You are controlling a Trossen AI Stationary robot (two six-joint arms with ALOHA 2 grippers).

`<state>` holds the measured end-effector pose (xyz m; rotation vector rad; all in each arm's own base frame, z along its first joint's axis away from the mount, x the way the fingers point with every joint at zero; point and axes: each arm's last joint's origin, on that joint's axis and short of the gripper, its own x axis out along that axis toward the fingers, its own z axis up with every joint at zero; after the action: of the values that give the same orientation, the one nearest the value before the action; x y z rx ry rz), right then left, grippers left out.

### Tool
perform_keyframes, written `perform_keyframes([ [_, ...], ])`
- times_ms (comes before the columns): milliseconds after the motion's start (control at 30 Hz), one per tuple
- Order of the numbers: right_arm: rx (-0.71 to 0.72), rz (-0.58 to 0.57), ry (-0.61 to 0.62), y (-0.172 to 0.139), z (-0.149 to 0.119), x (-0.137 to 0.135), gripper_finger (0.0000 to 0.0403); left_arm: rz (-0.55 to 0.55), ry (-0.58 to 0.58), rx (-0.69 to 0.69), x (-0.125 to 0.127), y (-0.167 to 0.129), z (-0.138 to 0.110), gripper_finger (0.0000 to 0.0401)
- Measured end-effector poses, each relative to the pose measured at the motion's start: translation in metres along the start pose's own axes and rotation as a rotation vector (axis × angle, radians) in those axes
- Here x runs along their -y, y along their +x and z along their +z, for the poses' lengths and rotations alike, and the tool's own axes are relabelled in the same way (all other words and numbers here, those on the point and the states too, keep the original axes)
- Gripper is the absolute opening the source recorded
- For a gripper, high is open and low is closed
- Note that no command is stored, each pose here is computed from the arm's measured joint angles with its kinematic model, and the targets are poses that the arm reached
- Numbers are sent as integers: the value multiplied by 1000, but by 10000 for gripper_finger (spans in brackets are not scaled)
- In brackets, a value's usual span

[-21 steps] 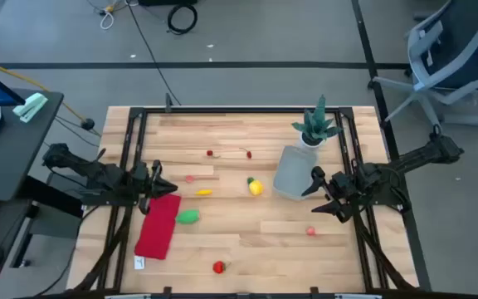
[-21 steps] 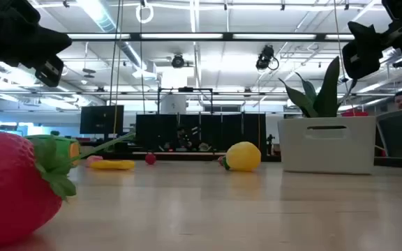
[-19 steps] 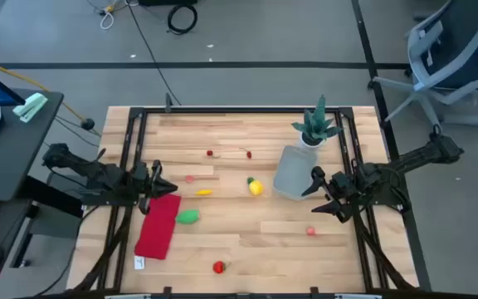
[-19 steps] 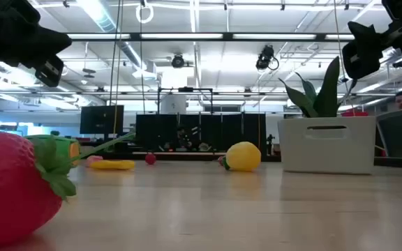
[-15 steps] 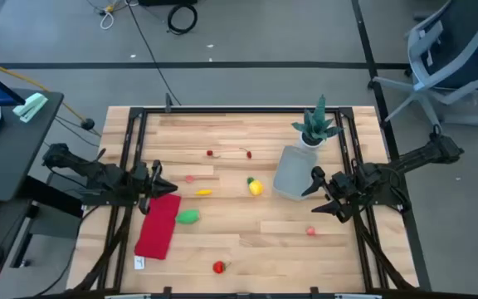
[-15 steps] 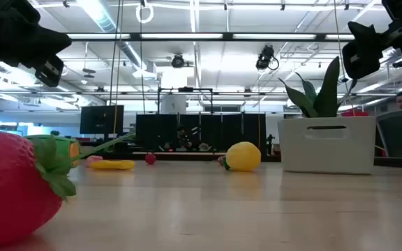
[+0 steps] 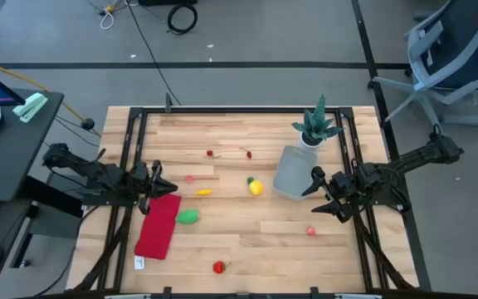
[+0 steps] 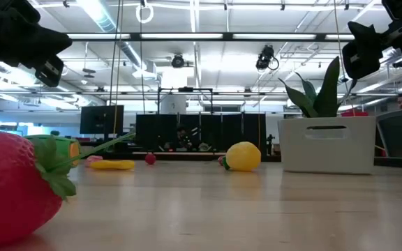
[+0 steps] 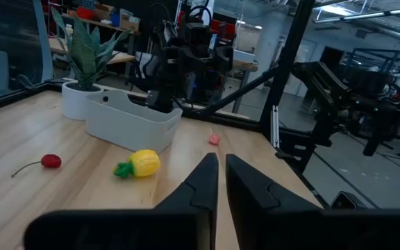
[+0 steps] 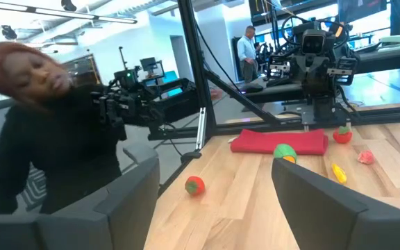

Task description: Pick and placing Produce into tupperware

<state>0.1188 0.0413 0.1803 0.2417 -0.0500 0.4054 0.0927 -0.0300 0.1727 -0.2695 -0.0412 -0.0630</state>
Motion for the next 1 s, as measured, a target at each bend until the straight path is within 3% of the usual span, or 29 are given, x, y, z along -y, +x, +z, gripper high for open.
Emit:
perform_keyframes([
  [1000,0,0,0,0,0,0,288,0,0,0,0,0,0,24],
])
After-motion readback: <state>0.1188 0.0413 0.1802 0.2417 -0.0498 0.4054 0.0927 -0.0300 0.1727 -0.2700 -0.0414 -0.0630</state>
